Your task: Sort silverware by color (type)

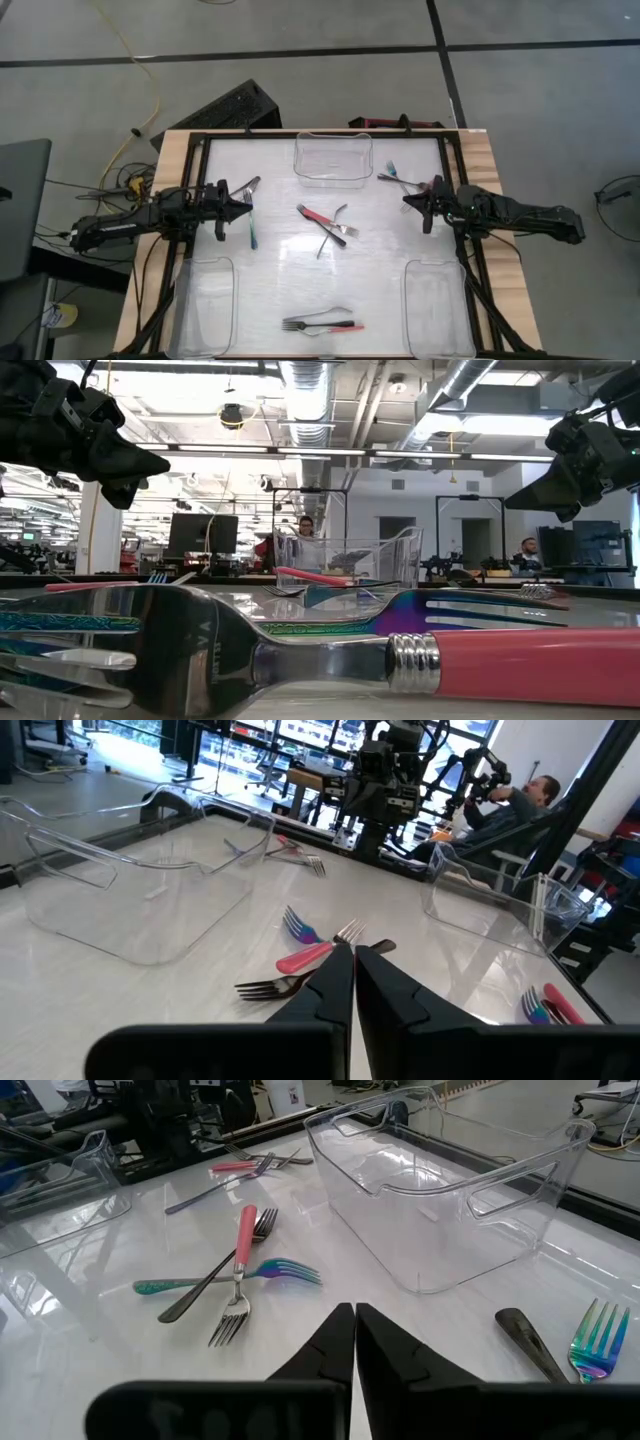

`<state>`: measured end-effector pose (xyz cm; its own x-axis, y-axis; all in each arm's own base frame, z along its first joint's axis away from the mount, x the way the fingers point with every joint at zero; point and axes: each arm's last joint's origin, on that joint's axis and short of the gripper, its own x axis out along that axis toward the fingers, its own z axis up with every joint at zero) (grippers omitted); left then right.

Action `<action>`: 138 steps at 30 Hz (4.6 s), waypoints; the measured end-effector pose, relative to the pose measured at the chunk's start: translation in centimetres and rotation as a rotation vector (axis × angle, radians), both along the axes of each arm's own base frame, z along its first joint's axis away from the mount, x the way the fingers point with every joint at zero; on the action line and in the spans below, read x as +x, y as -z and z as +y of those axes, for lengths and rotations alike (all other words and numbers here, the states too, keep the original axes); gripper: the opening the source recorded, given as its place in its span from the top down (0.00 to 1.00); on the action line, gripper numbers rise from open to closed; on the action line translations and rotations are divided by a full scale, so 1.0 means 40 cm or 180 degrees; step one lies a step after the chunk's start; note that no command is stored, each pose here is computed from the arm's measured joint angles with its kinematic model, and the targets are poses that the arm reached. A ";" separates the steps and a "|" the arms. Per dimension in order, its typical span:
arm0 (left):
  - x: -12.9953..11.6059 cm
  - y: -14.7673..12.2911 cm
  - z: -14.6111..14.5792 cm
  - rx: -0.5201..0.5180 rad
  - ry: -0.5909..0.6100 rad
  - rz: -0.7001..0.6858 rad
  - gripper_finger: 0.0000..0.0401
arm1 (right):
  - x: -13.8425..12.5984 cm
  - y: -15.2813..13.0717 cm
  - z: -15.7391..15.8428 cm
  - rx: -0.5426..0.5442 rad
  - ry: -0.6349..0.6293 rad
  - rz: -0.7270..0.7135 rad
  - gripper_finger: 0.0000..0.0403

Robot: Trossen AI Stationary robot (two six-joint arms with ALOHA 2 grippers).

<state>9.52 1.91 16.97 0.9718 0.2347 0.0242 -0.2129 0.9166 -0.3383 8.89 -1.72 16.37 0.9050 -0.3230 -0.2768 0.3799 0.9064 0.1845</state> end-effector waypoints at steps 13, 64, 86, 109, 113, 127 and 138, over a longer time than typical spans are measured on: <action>0.000 0.000 0.000 -0.0086 -0.0016 -0.0024 1.00 | 0.000 0.000 0.000 0.0000 0.0000 -0.0002 0.90; 0.194 -0.159 0.094 0.0610 -0.0596 0.0784 0.94 | 0.144 -0.275 -0.075 0.0080 0.0837 0.0850 0.90; 0.246 -0.174 0.110 0.0643 -0.0603 0.1068 0.55 | 0.230 -0.099 -0.302 0.1344 0.0241 0.3697 0.44; 0.245 -0.169 0.106 0.0329 -0.0615 0.1021 0.55 | 0.219 -0.043 -0.360 0.1012 0.0113 0.4267 0.49; 0.246 -0.169 0.106 0.0329 -0.0613 0.1021 0.55 | 0.220 -0.088 -0.346 0.0941 0.0278 0.4047 0.49; 0.246 -0.169 0.106 0.0353 -0.0611 0.1027 0.55 | 0.205 -0.225 -0.192 0.1809 0.1108 0.2871 0.49; 0.246 -0.169 0.105 0.0378 -0.0542 0.1029 0.55 | 0.235 -0.225 -0.075 0.2284 0.2418 0.2372 0.49</action>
